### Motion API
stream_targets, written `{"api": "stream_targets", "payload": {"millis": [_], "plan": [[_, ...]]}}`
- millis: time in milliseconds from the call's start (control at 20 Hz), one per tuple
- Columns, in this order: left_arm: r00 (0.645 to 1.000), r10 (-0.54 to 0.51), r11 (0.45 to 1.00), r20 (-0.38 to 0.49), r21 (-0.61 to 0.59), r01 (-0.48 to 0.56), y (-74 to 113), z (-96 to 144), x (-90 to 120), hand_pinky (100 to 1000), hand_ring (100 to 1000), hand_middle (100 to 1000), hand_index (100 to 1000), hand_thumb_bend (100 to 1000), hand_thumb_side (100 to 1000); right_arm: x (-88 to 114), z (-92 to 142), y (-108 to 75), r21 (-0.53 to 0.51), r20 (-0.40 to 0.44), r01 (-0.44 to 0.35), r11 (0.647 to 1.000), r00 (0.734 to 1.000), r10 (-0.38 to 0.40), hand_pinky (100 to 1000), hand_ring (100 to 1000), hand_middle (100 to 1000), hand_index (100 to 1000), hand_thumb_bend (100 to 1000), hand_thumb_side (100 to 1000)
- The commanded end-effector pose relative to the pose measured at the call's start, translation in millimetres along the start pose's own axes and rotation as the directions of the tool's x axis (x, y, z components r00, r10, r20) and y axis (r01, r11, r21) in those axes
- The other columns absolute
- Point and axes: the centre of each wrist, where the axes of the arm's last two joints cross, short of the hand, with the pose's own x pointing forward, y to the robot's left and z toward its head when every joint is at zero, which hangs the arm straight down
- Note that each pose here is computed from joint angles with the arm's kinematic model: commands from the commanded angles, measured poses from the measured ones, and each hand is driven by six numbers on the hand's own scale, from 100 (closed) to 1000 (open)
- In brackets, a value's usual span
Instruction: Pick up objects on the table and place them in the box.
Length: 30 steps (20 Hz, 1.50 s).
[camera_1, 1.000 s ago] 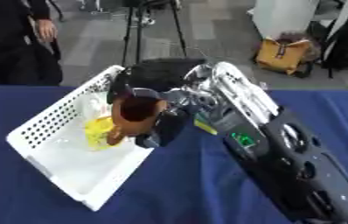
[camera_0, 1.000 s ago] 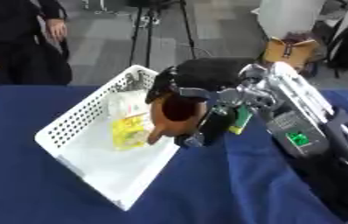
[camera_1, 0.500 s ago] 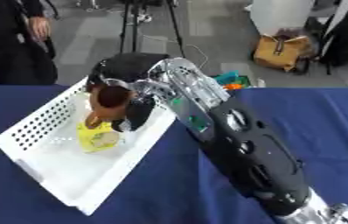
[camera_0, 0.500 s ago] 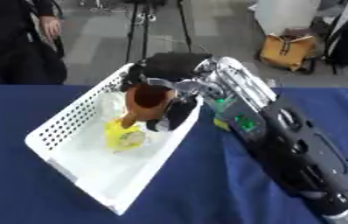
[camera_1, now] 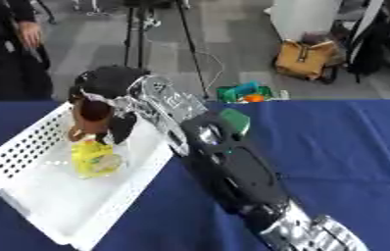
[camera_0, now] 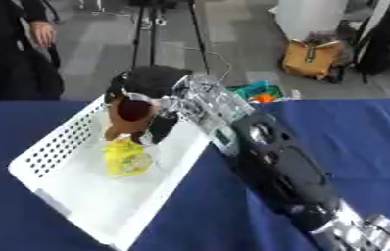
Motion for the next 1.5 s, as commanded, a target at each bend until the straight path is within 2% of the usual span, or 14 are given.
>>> {"api": "stream_targets", "payload": {"millis": [50, 300, 400, 450, 500, 550, 600, 650, 700, 750, 1000, 1050, 1100, 1500], "plan": [[0.999, 0.035, 0.999, 0.02, 0.016, -0.036, -1.0, -5.0, 5.4, 894, 771, 783, 685, 100, 843, -4.2, -2.9, -12.0, -0.054, -0.009, -0.027, 0.998, 1.0, 0.026, 100, 233, 252, 365, 100, 100], [0.999, 0.042, 0.999, 0.019, 0.019, -0.042, -1.8, -5.7, 6.2, 893, 771, 784, 684, 100, 844, 4.5, -10.2, -12.3, -0.093, 0.019, -0.032, 0.995, 0.999, 0.034, 100, 252, 262, 369, 100, 100], [0.999, 0.039, 0.999, 0.016, 0.018, -0.039, -1.4, -5.5, 5.7, 893, 771, 784, 684, 100, 844, 7.7, -11.0, -13.3, -0.101, 0.031, -0.049, 0.994, 0.998, 0.052, 100, 313, 308, 451, 100, 107], [0.999, 0.036, 0.999, 0.015, 0.018, -0.037, -1.2, -5.4, 5.5, 893, 771, 784, 685, 100, 844, 9.1, -11.0, -14.1, -0.101, 0.036, -0.061, 0.993, 0.997, 0.065, 100, 385, 382, 573, 100, 207], [0.999, 0.034, 0.999, 0.014, 0.019, -0.034, -1.0, -5.4, 5.2, 893, 771, 784, 685, 100, 844, 10.5, -10.9, -15.1, -0.097, 0.041, -0.076, 0.992, 0.996, 0.08, 100, 385, 382, 573, 100, 207], [0.999, 0.032, 0.999, 0.013, 0.019, -0.032, -0.8, -5.4, 5.0, 894, 771, 784, 685, 100, 845, 11.4, -10.5, -16.6, -0.094, 0.045, -0.089, 0.992, 0.995, 0.093, 100, 461, 455, 662, 100, 332], [0.999, 0.029, 0.999, 0.012, 0.02, -0.03, -0.6, -5.5, 4.7, 894, 771, 784, 686, 100, 845, 12.7, -9.7, -19.0, -0.094, 0.049, -0.107, 0.99, 0.993, 0.112, 100, 486, 482, 685, 100, 371], [1.0, 0.027, 0.999, 0.011, 0.021, -0.028, -0.3, -5.4, 4.4, 894, 771, 785, 686, 100, 846, 13.7, -8.7, -21.2, -0.095, 0.051, -0.122, 0.988, 0.991, 0.127, 155, 566, 543, 746, 100, 514], [1.0, 0.025, 0.999, 0.01, 0.021, -0.025, -0.1, -5.2, 4.2, 894, 771, 785, 686, 100, 846, 14.8, -7.7, -23.9, -0.097, 0.055, -0.135, 0.986, 0.989, 0.141, 230, 602, 579, 768, 100, 566], [1.0, 0.023, 1.0, 0.009, 0.021, -0.024, 0.0, -5.1, 4.0, 894, 771, 785, 686, 100, 846, 15.6, -6.8, -26.0, -0.098, 0.058, -0.144, 0.985, 0.987, 0.15, 415, 712, 727, 830, 100, 681], [1.0, 0.019, 1.0, 0.006, 0.019, -0.019, 0.3, -4.7, 3.7, 894, 771, 785, 687, 100, 846, 18.5, -2.6, -34.7, -0.101, 0.066, -0.168, 0.981, 0.982, 0.175, 449, 728, 745, 837, 100, 693], [1.0, 0.018, 1.0, 0.006, 0.019, -0.018, 0.4, -4.7, 3.7, 894, 772, 786, 687, 100, 846, 18.8, -2.2, -35.5, -0.101, 0.067, -0.169, 0.98, 0.982, 0.176, 678, 823, 831, 872, 100, 773], [1.0, 0.017, 1.0, 0.004, 0.019, -0.017, 0.5, -4.4, 3.5, 894, 772, 786, 688, 100, 847, 19.9, -1.2, -38.9, -0.106, 0.07, -0.176, 0.979, 0.98, 0.184, 784, 880, 883, 900, 100, 825], [1.0, 0.002, 1.0, -0.002, 0.023, -0.002, 1.9, -3.6, 1.9, 896, 775, 792, 696, 100, 849, 24.0, 6.7, -53.6, -0.105, 0.081, -0.186, 0.977, 0.978, 0.195, 944, 997, 1000, 1000, 100, 992]]}}
